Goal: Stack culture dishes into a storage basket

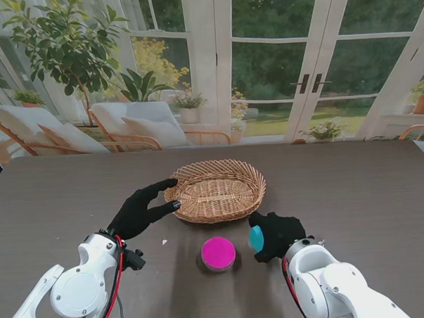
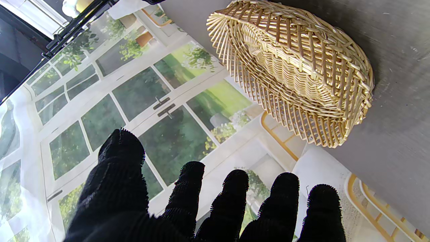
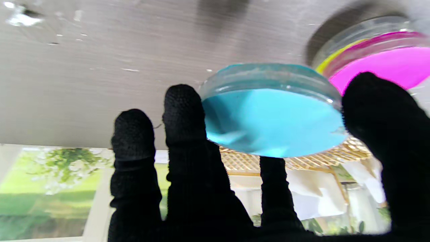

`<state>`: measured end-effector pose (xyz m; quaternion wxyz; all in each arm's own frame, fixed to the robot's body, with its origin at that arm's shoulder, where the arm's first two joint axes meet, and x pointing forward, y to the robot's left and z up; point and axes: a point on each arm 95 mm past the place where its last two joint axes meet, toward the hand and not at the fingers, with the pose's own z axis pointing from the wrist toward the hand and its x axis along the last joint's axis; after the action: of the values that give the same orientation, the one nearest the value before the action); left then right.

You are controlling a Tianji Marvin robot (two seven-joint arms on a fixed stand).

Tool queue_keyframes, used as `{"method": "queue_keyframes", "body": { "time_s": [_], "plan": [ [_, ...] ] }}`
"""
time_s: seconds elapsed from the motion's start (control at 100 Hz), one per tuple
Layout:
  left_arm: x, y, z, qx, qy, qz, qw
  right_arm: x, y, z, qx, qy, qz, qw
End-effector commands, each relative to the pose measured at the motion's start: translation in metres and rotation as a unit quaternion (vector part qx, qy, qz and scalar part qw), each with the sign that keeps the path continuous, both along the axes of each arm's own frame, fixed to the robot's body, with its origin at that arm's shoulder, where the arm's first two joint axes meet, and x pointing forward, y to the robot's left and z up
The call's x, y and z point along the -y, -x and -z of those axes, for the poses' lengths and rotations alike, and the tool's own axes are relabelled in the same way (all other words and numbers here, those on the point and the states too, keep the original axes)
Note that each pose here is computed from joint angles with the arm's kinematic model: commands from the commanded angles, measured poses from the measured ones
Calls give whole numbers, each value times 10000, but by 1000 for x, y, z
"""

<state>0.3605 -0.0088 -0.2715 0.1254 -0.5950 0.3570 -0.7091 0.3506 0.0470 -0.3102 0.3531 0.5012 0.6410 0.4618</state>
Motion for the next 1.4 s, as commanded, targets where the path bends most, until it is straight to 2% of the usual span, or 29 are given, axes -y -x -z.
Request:
{"method": "queue_keyframes", "body": {
  "time_s": [0.0,0.18,0.34,0.47,0.61,0.88,1.39],
  "plan": [
    [2,2,-1,-43,5,49,10000,-16,8,1,-50,-122,-266,9996],
    [2,3,-1,-42,4,27,10000,-40,10,6,135,-205,-791,9966],
    [1,4,-1,-49,-2,-6,10000,-55,13,11,179,-217,-1067,9939],
    [0,4,-1,-57,-2,-21,10000,-58,18,6,227,-208,-1235,9919],
    [0,5,-1,-54,-2,-37,10000,-62,17,10,301,-174,-1384,9898],
    [-1,5,-1,-70,0,-50,10000,-70,14,17,289,-70,-1559,9873],
    [-1,6,-1,-87,-29,-101,9999,-82,1,28,266,71,-1629,9863]
  ]
}}
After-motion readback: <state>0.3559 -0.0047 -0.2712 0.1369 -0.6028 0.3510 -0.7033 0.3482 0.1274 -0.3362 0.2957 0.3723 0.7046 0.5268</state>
